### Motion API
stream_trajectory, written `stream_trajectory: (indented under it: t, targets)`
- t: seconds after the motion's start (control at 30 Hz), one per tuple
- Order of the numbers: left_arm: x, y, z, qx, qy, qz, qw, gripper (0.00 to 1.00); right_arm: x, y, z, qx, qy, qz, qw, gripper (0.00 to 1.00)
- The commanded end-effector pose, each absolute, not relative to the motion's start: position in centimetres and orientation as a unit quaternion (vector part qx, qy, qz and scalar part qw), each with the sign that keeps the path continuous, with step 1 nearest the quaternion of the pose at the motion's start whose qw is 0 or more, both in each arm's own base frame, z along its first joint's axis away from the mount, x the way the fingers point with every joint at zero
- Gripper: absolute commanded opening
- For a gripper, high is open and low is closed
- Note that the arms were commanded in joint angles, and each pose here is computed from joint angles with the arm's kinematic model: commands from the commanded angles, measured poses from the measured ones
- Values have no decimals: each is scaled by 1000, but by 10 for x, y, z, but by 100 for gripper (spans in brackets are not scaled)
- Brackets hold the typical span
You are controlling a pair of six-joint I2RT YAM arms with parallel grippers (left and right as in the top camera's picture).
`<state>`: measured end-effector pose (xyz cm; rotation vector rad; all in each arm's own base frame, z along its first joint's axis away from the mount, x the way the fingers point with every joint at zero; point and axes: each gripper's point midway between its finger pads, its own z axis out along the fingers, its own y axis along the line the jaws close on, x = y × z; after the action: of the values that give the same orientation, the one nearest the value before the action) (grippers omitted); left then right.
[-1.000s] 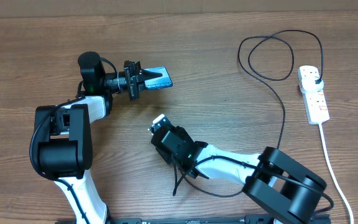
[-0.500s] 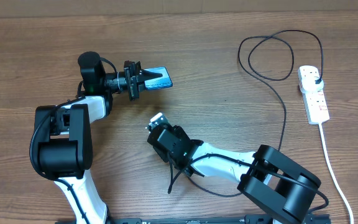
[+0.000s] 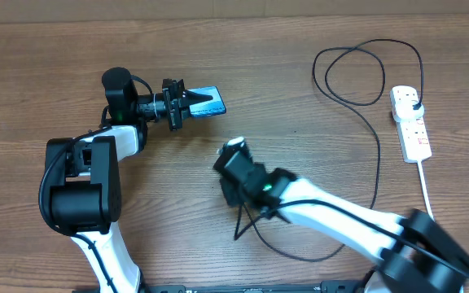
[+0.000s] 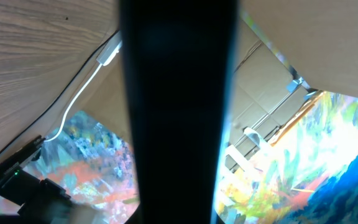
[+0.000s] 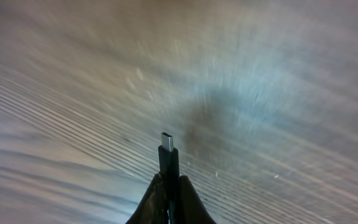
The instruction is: Plug charger to phone and switch on socket
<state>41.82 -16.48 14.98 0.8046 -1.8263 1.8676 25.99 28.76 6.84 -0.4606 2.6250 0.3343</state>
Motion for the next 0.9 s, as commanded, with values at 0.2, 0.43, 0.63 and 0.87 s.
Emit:
stream_trajectory:
  t: [0.2, 0.43, 0.63, 0.87]
  targets:
    - [425, -165, 155, 250, -670, 682, 154, 5, 256, 292, 160, -165, 909, 306, 230, 4]
    - [429, -165, 155, 244, -673, 685, 135, 5, 262, 273, 140, -183, 921, 258, 229, 58]
    - [430, -164, 155, 248, -672, 685, 131, 4, 264, 278, 109, -260, 917, 171, 247, 89]
    - [431, -164, 154, 249, -672, 685, 130, 4, 275, 267, 56, -278, 928, 53, 242, 86]
